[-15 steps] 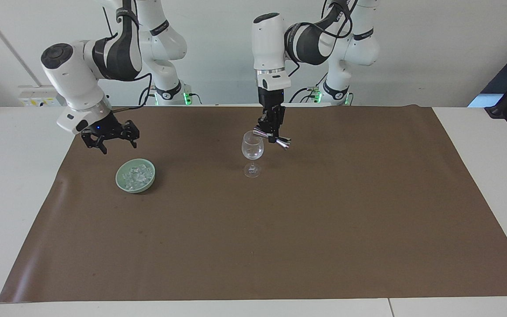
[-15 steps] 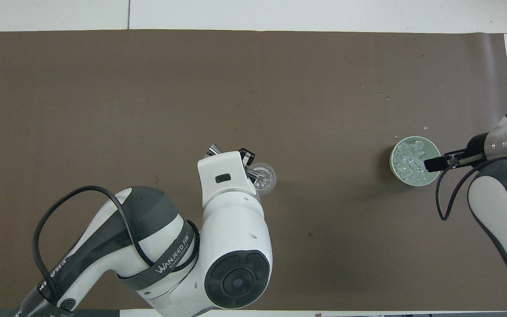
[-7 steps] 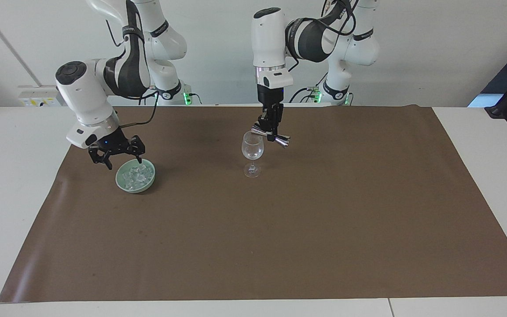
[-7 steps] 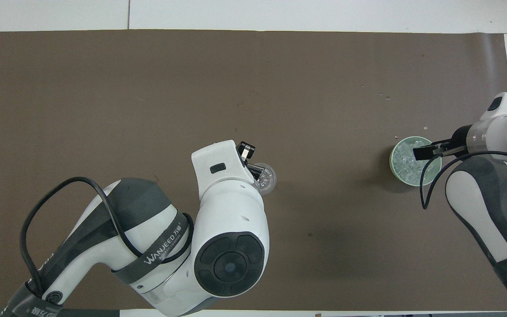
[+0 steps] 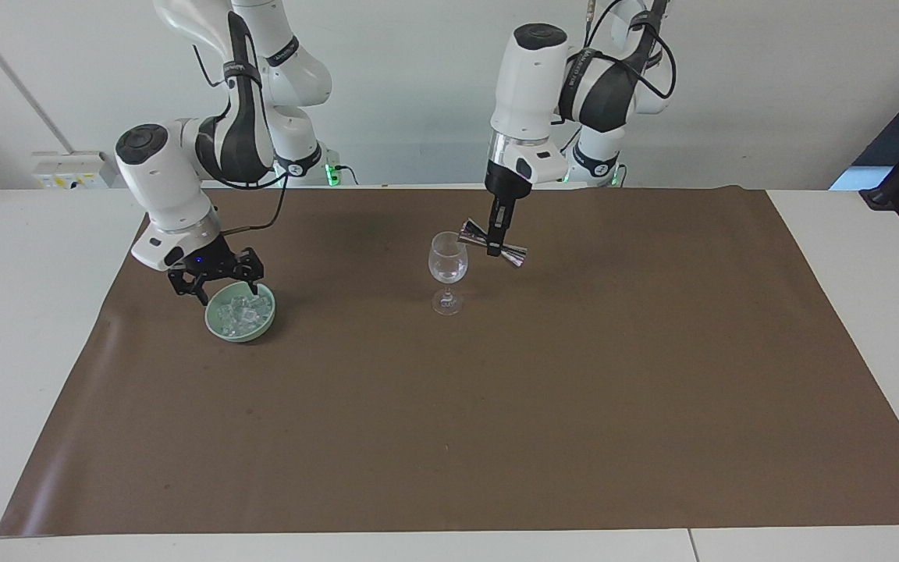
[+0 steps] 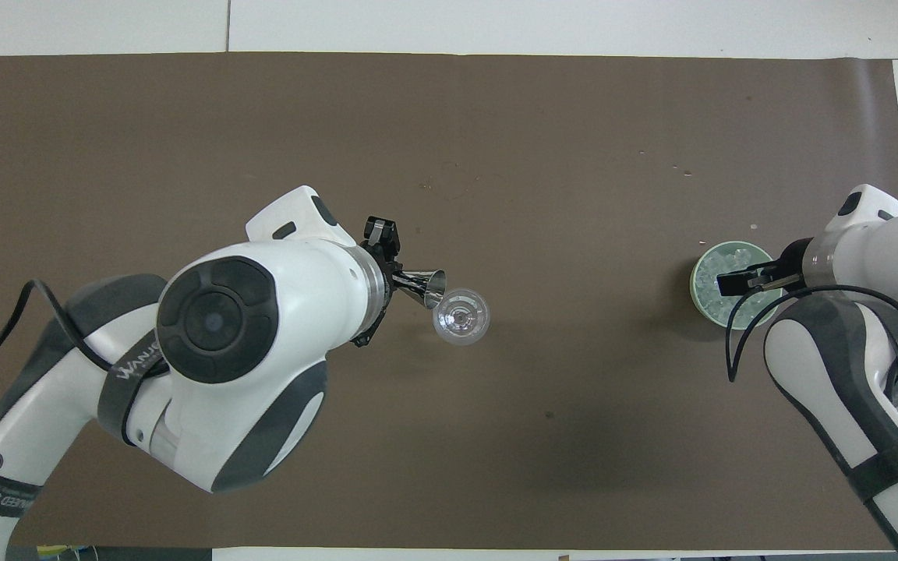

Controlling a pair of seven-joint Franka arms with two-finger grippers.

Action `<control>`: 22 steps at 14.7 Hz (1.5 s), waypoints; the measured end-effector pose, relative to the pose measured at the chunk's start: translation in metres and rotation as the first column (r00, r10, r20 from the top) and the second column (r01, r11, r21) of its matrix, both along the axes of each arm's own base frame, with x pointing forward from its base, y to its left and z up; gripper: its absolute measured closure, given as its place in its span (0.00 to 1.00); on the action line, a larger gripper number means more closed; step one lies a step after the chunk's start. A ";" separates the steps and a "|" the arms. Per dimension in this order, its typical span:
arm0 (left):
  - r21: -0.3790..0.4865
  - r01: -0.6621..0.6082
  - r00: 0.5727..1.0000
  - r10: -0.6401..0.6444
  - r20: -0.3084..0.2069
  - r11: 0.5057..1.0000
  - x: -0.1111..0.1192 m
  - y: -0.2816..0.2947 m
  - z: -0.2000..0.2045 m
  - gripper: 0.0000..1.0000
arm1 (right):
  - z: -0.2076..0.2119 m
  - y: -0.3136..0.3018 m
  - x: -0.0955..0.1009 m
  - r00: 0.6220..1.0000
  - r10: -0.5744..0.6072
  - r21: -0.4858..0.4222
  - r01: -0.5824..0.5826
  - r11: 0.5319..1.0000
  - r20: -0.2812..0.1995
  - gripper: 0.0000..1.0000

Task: Pour wine and add ice with both arms
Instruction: 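Move the jigger back with the left gripper while the right gripper grasps the ice cup, then lower the jigger to its spot and open the left gripper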

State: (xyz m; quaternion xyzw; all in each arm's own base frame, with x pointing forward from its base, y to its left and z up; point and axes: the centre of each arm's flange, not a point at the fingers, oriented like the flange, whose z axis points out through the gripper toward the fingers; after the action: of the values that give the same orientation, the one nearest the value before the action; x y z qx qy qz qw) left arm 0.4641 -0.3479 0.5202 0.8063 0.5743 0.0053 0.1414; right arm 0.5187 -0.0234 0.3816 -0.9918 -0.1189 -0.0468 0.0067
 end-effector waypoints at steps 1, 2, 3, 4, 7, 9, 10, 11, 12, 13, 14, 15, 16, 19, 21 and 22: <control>-0.054 -0.004 1.000 0.003 -0.029 0.999 0.011 0.015 0.001 0.78 | -0.006 0.004 -0.003 1.000 0.004 0.001 -0.004 1.000 -0.007 0.07; -0.112 -0.016 0.999 0.010 -0.053 0.994 0.022 0.032 0.002 0.78 | -0.011 0.006 -0.005 1.000 0.004 0.002 -0.004 1.000 -0.013 0.07; -0.163 -0.030 0.997 0.019 -0.070 0.986 0.036 0.055 0.003 0.78 | -0.015 0.007 -0.007 1.000 -0.001 0.003 0.002 1.000 -0.021 0.14; -0.199 -0.040 0.996 0.022 -0.091 0.979 0.047 0.079 0.002 0.78 | -0.019 0.006 -0.009 1.000 -0.007 0.004 0.007 1.000 -0.028 0.15; -0.318 -0.066 0.990 0.022 -0.141 0.946 0.070 0.155 -0.006 0.78 | -0.032 0.005 -0.016 0.999 -0.021 0.006 0.021 1.000 -0.026 0.16; -0.411 -0.119 0.984 0.052 -0.171 0.904 0.080 0.209 -0.017 0.78 | -0.041 0.002 -0.019 1.000 -0.029 0.005 0.029 1.000 -0.009 0.16; -0.462 -0.145 0.981 0.066 -0.184 0.875 0.084 0.236 -0.024 0.78 | -0.045 0.001 -0.020 0.999 -0.032 0.004 0.032 0.999 0.003 0.16; -0.508 -0.173 0.978 0.084 -0.193 0.844 0.088 0.265 -0.034 0.78 | -0.047 -0.002 -0.020 0.999 -0.038 0.004 0.038 0.999 0.009 0.16; -0.545 -0.198 0.975 0.105 -0.197 0.815 0.091 0.293 -0.046 0.78 | -0.048 -0.006 -0.021 0.999 -0.045 0.003 0.045 0.999 0.014 0.18; -0.577 -0.223 0.971 0.126 -0.203 0.786 0.093 0.319 -0.059 0.78 | -0.048 -0.009 -0.021 0.998 -0.052 0.003 0.052 0.999 0.017 0.19; -0.604 -0.249 0.966 0.149 -0.213 0.757 0.096 0.345 -0.072 0.78 | -0.048 -0.011 -0.020 0.998 -0.057 0.003 0.057 0.998 0.019 0.19; -0.625 -0.280 0.959 0.176 -0.224 0.728 0.097 0.370 -0.084 0.78 | -0.048 -0.013 -0.020 0.998 -0.060 0.003 0.060 0.998 0.023 0.20; -0.644 -0.315 0.949 0.208 -0.238 0.698 0.098 0.393 -0.096 0.78 | -0.047 -0.013 -0.020 0.998 -0.060 0.003 0.060 0.998 0.029 0.22; -0.695 -0.403 0.915 0.269 -0.300 0.596 0.094 0.439 -0.130 0.78 | -0.054 -0.012 -0.018 0.997 -0.072 0.005 0.072 0.997 0.037 0.25; -0.748 -0.404 0.913 0.273 -0.302 0.526 0.079 0.457 -0.162 0.78 | -0.063 -0.012 -0.016 0.996 -0.084 0.005 0.084 0.996 0.040 0.26; -0.764 -0.407 0.911 0.280 -0.302 0.500 0.070 0.462 -0.175 0.78 | -0.065 -0.012 -0.016 0.996 -0.084 0.005 0.084 0.996 0.040 0.27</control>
State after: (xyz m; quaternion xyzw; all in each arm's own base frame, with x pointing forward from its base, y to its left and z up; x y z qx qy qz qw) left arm 0.5346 0.1140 0.3451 0.5174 0.6684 -0.2867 0.4510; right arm 0.5030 -0.0351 0.3162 -0.9947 -0.0770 -0.0675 0.0041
